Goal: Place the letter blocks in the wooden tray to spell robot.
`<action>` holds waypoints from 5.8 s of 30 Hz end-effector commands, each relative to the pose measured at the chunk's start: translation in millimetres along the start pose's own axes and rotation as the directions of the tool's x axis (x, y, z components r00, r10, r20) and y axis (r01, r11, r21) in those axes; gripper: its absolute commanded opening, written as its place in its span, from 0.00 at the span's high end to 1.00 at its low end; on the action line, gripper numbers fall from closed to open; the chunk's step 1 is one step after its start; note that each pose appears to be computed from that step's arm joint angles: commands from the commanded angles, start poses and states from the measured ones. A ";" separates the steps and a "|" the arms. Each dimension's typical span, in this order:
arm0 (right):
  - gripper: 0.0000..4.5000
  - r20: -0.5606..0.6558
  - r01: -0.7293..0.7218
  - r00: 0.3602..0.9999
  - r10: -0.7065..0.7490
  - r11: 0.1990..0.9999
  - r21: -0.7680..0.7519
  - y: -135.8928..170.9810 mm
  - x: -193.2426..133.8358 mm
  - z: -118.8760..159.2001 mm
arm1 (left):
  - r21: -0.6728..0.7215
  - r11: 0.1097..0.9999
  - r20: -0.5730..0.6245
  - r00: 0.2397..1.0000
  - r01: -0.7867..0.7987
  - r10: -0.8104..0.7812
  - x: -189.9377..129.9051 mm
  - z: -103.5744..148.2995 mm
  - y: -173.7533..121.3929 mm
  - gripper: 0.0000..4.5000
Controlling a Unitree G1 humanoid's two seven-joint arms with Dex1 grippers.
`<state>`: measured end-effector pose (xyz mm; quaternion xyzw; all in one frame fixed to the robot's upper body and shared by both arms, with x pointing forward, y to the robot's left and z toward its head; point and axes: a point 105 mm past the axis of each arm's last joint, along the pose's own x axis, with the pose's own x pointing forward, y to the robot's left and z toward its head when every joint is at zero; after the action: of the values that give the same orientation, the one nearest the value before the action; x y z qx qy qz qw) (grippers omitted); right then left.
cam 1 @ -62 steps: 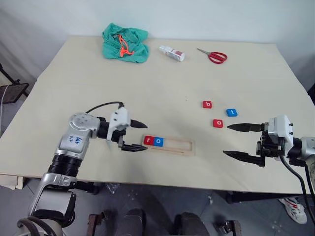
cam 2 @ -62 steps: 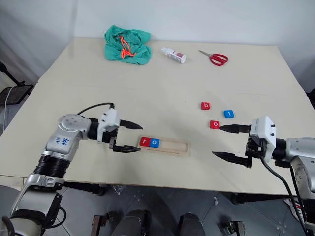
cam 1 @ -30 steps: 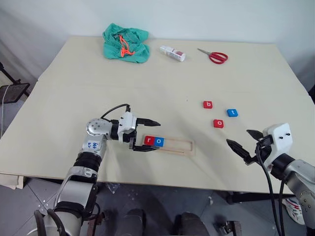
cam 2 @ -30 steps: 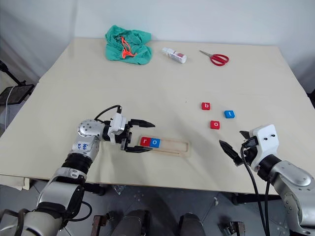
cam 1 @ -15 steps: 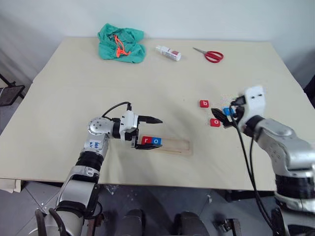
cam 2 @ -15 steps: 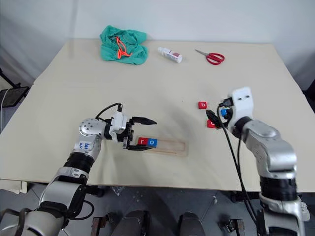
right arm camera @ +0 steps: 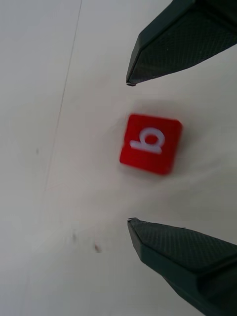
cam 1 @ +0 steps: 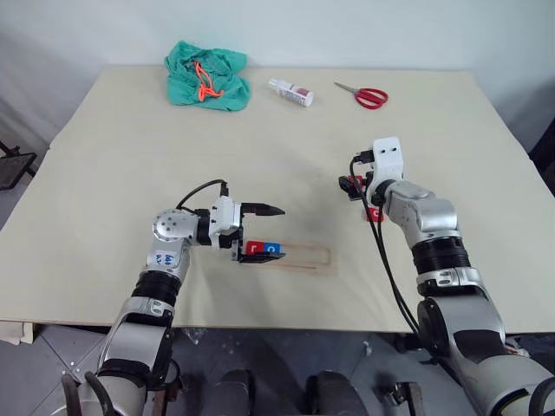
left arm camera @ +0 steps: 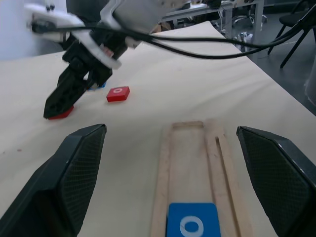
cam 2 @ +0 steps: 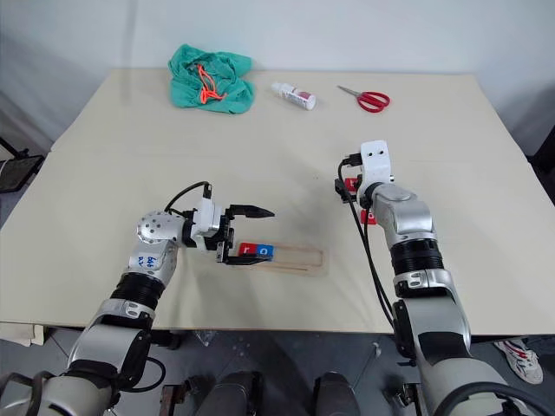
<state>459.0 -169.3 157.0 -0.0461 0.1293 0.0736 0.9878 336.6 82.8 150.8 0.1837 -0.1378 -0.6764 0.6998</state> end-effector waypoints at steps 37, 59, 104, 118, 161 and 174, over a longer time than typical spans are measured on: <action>0.67 -0.040 -0.069 0.997 0.071 0.997 0.036 44.8 17.0 -18.6 | 0.075 0.937 -0.105 0.931 -0.342 0.348 -75.3 19.5 11.9 0.00; 0.67 0.052 -0.175 0.982 0.179 0.981 -0.079 24.4 -138.1 -7.2 | -0.039 0.991 -0.085 0.989 -0.127 0.123 -92.0 16.1 -13.0 0.00; 0.01 -0.058 -0.283 0.959 0.279 0.956 -0.079 20.7 -180.7 -53.1 | -0.046 0.999 -0.049 0.999 0.008 -0.010 -83.1 10.7 -14.9 0.00; 0.01 -0.426 -0.752 0.655 0.623 0.485 -0.447 -39.3 -159.9 -65.0 | -0.069 0.996 -0.038 0.998 0.049 -0.052 -83.1 8.2 -24.9 0.00; 0.01 -0.420 -0.798 0.545 0.726 0.297 -0.524 -20.1 -117.4 -42.3 | -0.061 0.998 -0.047 0.999 0.011 -0.014 -86.0 16.1 -33.2 0.00; 0.01 -0.424 -0.787 0.564 0.708 0.304 -0.537 -29.3 -117.1 -32.3 | -0.055 0.998 -0.029 1.000 -0.009 0.007 -80.4 13.7 -30.7 0.00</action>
<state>344.4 -208.7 146.1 -0.3323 0.1629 0.5720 0.7320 299.4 160.2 147.1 0.1643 -0.0945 -0.6749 0.7132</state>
